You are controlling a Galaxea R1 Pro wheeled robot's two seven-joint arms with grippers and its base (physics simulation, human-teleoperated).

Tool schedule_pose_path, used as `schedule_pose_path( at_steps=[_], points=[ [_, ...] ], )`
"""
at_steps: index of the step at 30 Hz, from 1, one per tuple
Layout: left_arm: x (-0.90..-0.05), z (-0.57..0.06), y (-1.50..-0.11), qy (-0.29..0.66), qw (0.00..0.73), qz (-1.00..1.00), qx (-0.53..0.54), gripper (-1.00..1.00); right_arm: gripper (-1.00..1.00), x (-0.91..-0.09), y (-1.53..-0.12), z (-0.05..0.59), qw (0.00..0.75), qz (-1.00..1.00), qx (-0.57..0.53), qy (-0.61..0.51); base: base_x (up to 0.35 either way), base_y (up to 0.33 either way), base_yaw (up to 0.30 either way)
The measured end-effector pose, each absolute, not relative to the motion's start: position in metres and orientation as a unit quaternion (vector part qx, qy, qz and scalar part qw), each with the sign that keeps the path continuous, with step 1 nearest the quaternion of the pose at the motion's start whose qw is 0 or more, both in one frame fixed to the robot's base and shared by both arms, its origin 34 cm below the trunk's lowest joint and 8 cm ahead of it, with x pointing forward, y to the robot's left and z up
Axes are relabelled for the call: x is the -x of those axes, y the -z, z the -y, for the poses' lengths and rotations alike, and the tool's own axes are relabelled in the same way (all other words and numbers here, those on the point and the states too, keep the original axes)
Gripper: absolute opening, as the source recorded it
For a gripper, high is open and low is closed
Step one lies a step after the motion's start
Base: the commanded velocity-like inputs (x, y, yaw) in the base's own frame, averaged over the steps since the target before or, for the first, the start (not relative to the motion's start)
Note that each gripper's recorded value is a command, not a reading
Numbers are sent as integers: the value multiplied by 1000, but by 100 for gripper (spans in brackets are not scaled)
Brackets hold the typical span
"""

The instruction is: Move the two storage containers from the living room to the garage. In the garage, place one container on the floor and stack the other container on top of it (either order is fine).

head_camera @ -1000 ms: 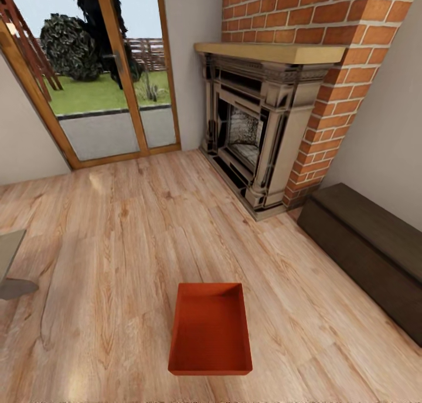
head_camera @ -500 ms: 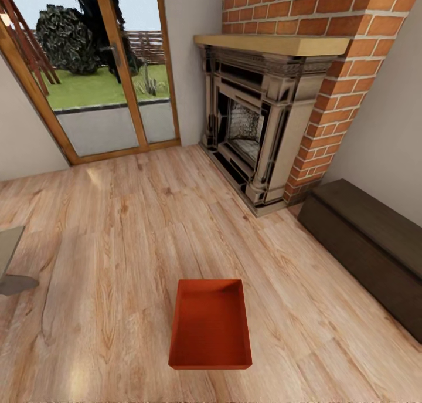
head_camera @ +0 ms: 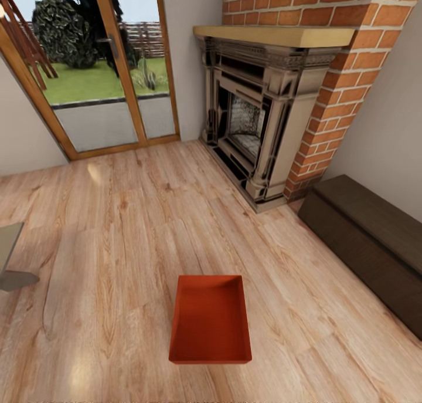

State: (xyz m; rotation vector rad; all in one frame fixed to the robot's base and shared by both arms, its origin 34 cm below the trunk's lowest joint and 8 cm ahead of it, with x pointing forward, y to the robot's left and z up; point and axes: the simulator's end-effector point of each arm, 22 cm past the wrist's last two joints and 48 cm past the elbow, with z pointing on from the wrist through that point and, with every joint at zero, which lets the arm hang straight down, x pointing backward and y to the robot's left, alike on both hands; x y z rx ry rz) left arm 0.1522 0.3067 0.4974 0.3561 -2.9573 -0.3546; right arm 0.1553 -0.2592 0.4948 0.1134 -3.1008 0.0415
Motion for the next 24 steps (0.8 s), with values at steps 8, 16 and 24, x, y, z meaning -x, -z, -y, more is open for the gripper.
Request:
schedule_pose_path(
  at_steps=[8, 16, 24],
  points=[
    [-147, -307, -497, 119, 77, 983, -118, 100, 100, -150, -495, 259, 26, 999, -37, -13, 0, 0, 0],
    [-142, -307, -497, 119, 84, 982, -117, 100, 100, -145, -494, 259, 32, 999, -37, -13, 0, 0, 0],
    [-137, -307, -497, 120, 89, 982, -116, 100, 100, -140, -494, 259, 39, 998, -37, -13, 0, 0, 0]
  ],
)
